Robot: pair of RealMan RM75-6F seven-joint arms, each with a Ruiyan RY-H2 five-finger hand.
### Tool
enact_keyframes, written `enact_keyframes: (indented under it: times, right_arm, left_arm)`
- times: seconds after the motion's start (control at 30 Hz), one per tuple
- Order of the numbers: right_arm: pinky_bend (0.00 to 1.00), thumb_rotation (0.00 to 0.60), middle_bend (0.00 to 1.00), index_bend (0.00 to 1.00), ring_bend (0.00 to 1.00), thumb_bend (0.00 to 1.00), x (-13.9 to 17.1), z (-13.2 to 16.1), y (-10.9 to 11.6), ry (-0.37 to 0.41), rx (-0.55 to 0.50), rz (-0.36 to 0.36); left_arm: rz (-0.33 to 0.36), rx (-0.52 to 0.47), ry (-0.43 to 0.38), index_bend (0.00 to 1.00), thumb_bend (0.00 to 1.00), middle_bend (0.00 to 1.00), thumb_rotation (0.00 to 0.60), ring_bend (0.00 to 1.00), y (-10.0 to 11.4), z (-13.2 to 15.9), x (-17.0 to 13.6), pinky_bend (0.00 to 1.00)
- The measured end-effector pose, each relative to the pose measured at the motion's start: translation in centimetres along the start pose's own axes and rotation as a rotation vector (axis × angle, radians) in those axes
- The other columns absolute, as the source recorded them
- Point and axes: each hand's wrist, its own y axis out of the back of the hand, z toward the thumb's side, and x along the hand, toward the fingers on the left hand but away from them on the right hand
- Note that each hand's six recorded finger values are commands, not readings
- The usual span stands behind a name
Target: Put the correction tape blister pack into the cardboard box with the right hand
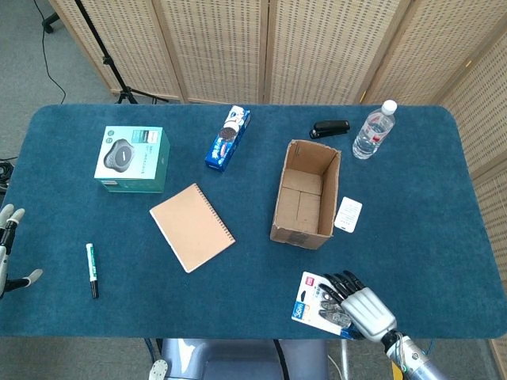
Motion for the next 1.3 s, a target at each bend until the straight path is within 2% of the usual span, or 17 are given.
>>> enact_keyframes:
  times: [0.17, 0.2, 0.27, 0.3, 0.4, 0.43, 0.53, 0.63, 0.8, 0.93, 1.1, 1.3]
  right_arm:
    - [0.01, 0.600, 0.00, 0.00, 0.00, 0.00, -0.7, 0.4, -0.2, -0.002, -0.004, -0.003]
    - [0.04, 0.600, 0.02, 0.01, 0.02, 0.00, -0.9, 0.4, -0.3, -0.005, -0.003, -0.002]
    - [0.19, 0.600, 0.10, 0.08, 0.12, 0.00, -1.2, 0.3, -0.5, -0.011, -0.001, 0.000]
    - [0.31, 0.600, 0.20, 0.14, 0.23, 0.00, -1.3, 0.3, -0.5, -0.014, 0.000, 0.000]
    - [0.45, 0.600, 0.35, 0.27, 0.39, 0.02, -1.6, 0.3, -0.3, -0.013, 0.005, -0.021]
    - [0.48, 0.600, 0.38, 0.30, 0.42, 0.05, -1.7, 0.4, -0.2, -0.011, 0.008, -0.035]
    - [0.56, 0.600, 0.49, 0.41, 0.52, 0.25, -1.9, 0.6, -0.2, 0.001, 0.004, -0.058]
    - [0.57, 0.600, 0.53, 0.45, 0.55, 0.38, -2.1, 0.9, -0.3, 0.017, 0.001, -0.067]
    - [0.57, 0.600, 0.55, 0.47, 0.56, 0.44, -1.8, 1.0, 0.1, 0.033, -0.024, -0.085]
    - [0.57, 0.600, 0.55, 0.47, 0.56, 0.46, -0.8, 0.7, 1.3, 0.042, -0.022, -0.119]
    - [0.57, 0.600, 0.55, 0.47, 0.56, 0.47, 1.0, -0.9, 3.6, 0.026, -0.023, -0.176]
    - [0.57, 0.600, 0.55, 0.47, 0.56, 0.54, 4.2, -5.1, 7.9, -0.062, -0.023, -0.282]
  left_arm:
    - [-0.002, 0.000, 0.001, 0.00, 0.00, 0.00, 0.600, 0.00, 0.0, 0.0, 0.1, 0.00]
    - [-0.002, -0.001, 0.001, 0.00, 0.00, 0.00, 0.600, 0.00, 0.0, 0.0, 0.0, 0.00]
    - [0.000, -0.003, 0.002, 0.00, 0.00, 0.00, 0.600, 0.00, 0.0, 0.0, 0.1, 0.00]
    - [0.000, -0.005, 0.003, 0.00, 0.00, 0.00, 0.600, 0.00, 0.0, -0.1, 0.1, 0.00]
    - [0.000, -0.006, 0.004, 0.00, 0.00, 0.00, 0.600, 0.00, 0.1, -0.1, 0.1, 0.00]
    - [-0.001, -0.006, 0.004, 0.00, 0.00, 0.00, 0.600, 0.00, 0.1, -0.1, 0.1, 0.00]
    - [-0.006, -0.005, 0.003, 0.00, 0.00, 0.00, 0.600, 0.00, 0.0, -0.1, 0.2, 0.00]
    - [-0.007, -0.003, 0.003, 0.00, 0.00, 0.00, 0.600, 0.00, -0.1, -0.1, 0.2, 0.00]
    - [-0.005, -0.006, 0.008, 0.00, 0.00, 0.00, 0.600, 0.00, 0.0, -0.2, 0.2, 0.00]
    - [-0.009, -0.004, 0.006, 0.00, 0.00, 0.00, 0.600, 0.00, -0.1, -0.2, 0.2, 0.00]
    - [-0.008, -0.008, 0.007, 0.00, 0.00, 0.00, 0.600, 0.00, 0.0, -0.2, 0.2, 0.00]
    - [-0.006, -0.011, 0.005, 0.00, 0.00, 0.00, 0.600, 0.00, 0.1, -0.2, 0.2, 0.00]
